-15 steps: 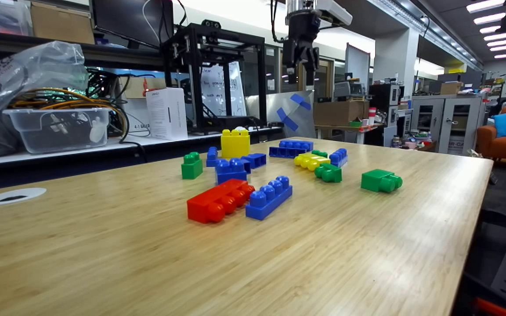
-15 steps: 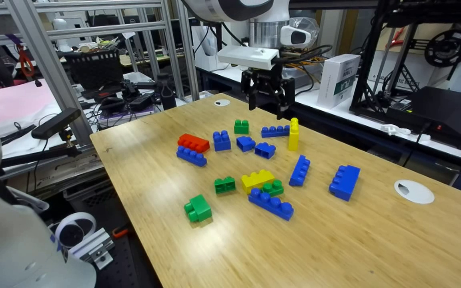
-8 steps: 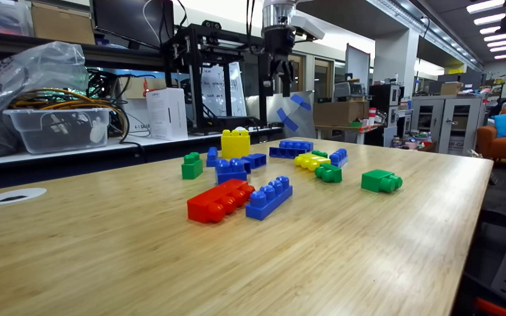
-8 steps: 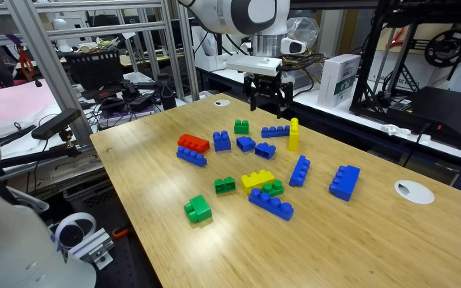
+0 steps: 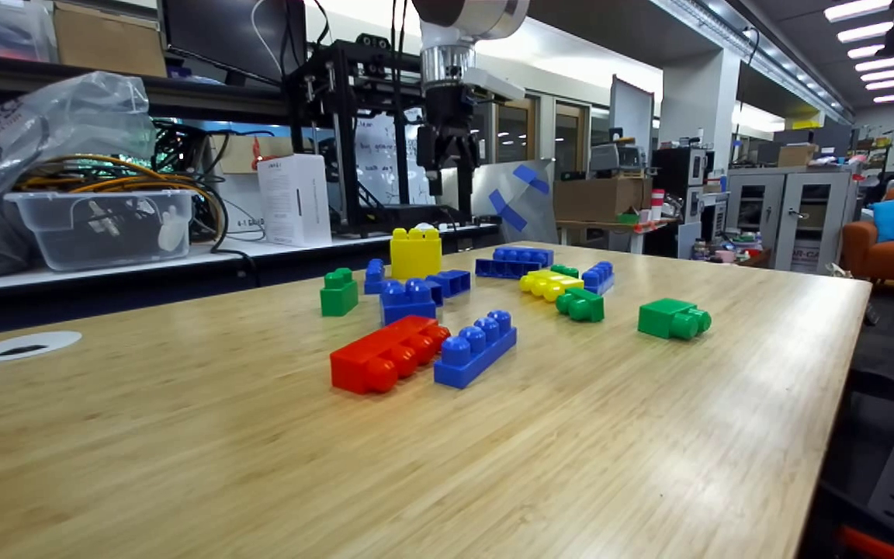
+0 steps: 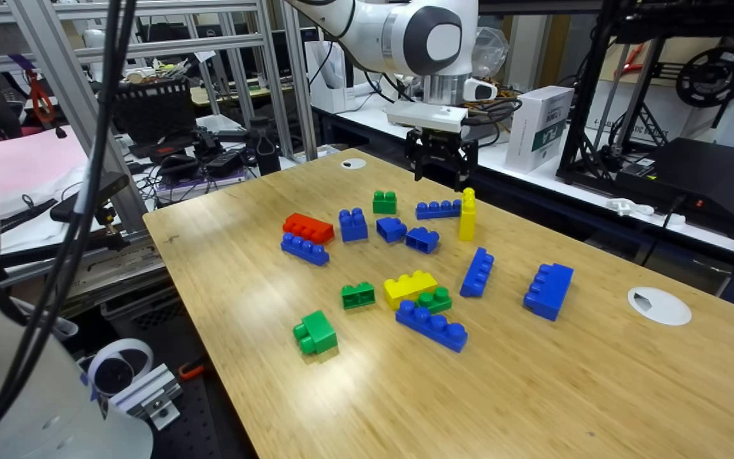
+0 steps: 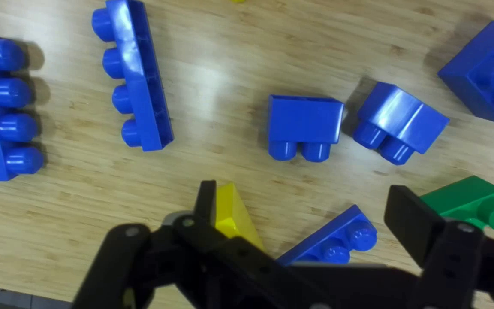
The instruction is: Put one of the small blue blocks upright
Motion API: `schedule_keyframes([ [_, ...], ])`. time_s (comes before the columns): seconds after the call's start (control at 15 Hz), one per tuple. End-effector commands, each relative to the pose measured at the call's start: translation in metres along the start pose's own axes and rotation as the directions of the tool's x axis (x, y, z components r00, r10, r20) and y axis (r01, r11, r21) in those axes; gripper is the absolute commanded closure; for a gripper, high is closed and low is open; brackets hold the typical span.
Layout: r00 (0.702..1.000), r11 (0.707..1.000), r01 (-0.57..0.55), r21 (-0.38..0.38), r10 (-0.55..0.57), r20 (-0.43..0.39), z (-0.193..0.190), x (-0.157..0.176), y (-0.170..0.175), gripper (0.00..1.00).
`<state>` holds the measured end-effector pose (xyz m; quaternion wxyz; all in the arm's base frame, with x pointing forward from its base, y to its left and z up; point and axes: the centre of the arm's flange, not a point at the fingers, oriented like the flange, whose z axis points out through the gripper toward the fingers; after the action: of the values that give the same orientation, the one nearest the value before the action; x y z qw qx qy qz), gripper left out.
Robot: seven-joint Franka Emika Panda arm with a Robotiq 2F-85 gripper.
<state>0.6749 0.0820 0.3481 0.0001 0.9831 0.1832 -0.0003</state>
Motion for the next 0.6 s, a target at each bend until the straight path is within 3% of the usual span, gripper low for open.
schedule_keyframes([
  [0.0,0.996,0.999,-0.031,0.012,0.030,0.080,0.012,0.027,0.004,0.00],
  [0.53,0.991,0.998,-0.057,0.020,0.054,0.122,0.058,0.044,-0.003,0.00],
])
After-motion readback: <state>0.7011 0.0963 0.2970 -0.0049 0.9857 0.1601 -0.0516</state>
